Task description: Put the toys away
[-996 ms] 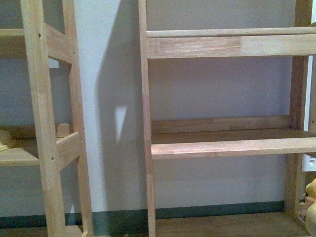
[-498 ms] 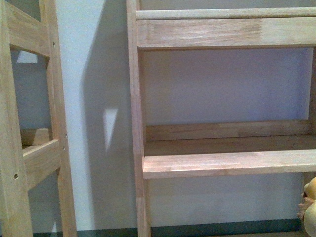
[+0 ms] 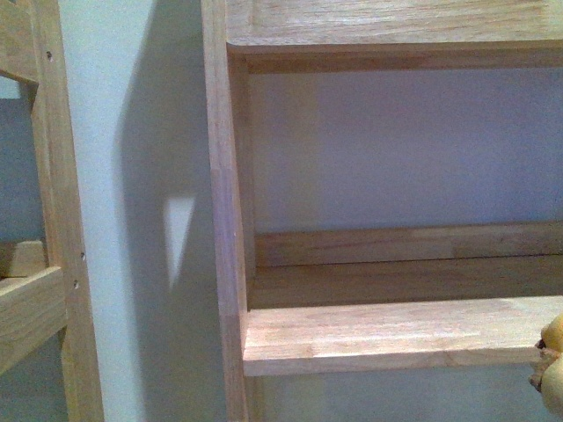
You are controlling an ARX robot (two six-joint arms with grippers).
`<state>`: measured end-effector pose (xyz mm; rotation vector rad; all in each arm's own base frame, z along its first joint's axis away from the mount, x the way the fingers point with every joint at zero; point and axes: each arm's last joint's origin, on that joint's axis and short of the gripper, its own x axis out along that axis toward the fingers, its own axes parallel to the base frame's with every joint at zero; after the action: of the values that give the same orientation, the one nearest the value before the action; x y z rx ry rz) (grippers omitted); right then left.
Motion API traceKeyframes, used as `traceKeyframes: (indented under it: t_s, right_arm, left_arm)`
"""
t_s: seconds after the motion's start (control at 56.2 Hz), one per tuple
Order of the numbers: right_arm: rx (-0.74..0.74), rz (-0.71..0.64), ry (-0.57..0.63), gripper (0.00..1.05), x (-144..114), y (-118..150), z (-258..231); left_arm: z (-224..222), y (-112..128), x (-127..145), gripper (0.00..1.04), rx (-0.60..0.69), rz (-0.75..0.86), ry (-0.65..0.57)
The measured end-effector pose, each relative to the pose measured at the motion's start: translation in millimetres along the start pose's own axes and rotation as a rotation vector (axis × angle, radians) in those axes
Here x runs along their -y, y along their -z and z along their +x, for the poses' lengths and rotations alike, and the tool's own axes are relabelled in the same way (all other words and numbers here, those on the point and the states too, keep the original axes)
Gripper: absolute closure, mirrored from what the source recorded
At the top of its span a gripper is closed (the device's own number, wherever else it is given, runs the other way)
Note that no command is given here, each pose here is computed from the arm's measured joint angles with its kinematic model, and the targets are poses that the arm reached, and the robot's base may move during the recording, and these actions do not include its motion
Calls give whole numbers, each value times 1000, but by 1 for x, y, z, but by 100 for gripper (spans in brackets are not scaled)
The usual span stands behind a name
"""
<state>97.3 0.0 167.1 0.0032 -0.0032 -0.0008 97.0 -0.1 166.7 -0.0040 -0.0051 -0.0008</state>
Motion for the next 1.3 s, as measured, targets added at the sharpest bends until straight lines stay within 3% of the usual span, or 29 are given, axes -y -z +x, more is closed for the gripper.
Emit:
traceKeyframes:
  t_s: [0.302,0.391,0.552,1.299]
  right_arm:
    - [1,-1,-3,88,0,0,0]
    - [135,-92,-77,88,3,-13,0]
    - [210,-160,-43,88,7,-34,2]
    - [596,-256,-89,88,-7,-244,18]
  left_arm:
    - [0,0,0,6,0,0,0]
    - [0,0,0,6,0,0,0]
    - [0,0,0,6,0,0,0]
    - [0,0,0,6,0,0,0]
